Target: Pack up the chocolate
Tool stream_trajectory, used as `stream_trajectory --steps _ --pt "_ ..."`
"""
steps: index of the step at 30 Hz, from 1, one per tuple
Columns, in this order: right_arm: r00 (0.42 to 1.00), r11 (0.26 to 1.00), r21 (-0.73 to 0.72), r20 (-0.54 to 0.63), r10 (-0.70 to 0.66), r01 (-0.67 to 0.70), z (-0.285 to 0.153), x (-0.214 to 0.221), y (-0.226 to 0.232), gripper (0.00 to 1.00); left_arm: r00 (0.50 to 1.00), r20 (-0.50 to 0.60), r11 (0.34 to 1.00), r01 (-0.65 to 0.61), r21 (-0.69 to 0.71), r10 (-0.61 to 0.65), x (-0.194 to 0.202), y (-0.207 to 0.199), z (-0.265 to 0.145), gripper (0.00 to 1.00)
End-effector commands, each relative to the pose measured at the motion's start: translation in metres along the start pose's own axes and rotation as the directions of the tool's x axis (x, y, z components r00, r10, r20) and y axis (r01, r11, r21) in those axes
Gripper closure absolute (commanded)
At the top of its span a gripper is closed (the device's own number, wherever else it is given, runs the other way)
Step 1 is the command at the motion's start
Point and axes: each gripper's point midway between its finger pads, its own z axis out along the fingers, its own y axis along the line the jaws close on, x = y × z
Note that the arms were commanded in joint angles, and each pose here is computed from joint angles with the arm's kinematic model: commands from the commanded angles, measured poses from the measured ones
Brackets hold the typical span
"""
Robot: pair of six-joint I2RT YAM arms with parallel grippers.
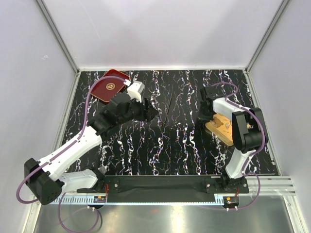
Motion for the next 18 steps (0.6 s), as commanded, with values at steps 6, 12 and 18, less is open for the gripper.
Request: stream_trajectory --steps 6,12,18 --pt "0.992 0.99 0.078 0.056 0.113 -0.117 -0.004 -0.014 -0.067 0.81 0.998 0.043 0.998 -0.033 -0.047 0.035 -0.016 0.005 -0.009 0.36" --pt "0.992 0.985 -0.171 0.12 0.049 -0.028 -0.045 -0.039 -0.014 0.73 0.997 0.053 0.995 -0.05 -0.085 0.054 -0.024 0.009 -0.017 0.35" --pt "0.977 0.908 -0.417 0.21 0.044 0.049 -0.131 -0.057 0.04 0.05 0.991 0.08 0.988 -0.102 -0.112 0.111 -0.055 0.002 -0.038 0.01"
